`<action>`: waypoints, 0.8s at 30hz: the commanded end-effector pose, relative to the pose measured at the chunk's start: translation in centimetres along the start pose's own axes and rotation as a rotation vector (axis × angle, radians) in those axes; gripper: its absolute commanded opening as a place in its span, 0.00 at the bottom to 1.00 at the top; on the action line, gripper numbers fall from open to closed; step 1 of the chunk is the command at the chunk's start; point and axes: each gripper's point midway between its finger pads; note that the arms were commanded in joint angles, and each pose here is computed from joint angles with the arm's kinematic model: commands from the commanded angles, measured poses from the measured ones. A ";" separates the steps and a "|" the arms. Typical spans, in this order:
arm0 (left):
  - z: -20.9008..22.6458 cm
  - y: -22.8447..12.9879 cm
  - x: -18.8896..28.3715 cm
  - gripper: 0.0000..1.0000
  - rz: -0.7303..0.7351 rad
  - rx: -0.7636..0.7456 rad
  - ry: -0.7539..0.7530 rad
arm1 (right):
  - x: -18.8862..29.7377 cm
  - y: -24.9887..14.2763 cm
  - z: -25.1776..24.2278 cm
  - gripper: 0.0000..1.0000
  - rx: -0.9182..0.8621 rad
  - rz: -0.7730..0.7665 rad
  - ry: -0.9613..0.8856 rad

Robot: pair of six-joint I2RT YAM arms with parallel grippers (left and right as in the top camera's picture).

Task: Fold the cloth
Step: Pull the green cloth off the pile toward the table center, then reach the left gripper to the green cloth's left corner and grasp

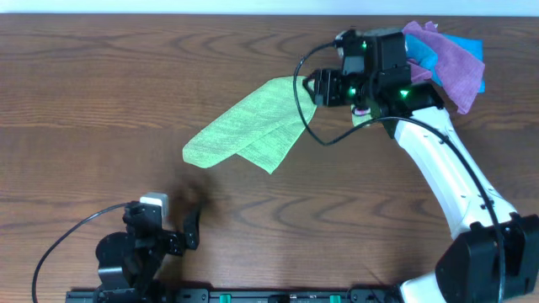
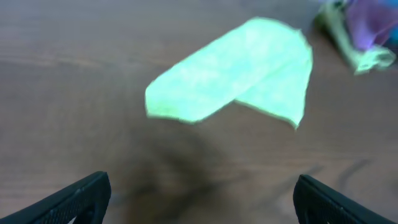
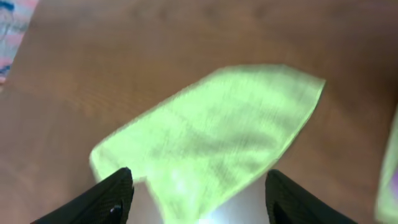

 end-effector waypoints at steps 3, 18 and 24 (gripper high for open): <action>-0.6 0.8 -0.1 0.95 0.000 0.229 -0.020 | 0.8 -1.7 2.5 0.72 -0.027 0.080 0.078; -3.0 8.4 -4.2 0.95 0.297 0.386 0.051 | 0.6 -4.7 3.0 0.75 -0.030 0.194 0.131; -0.9 6.4 -8.5 0.95 0.415 0.585 0.134 | 0.5 -5.4 3.4 0.73 -0.041 0.222 0.159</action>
Point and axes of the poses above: each gripper's point midway between its finger pads, its own x axis back along the fingers, its own z axis along the line the jaws close on, y = z × x, and after that the axes turned 14 degrees about x, right-handed
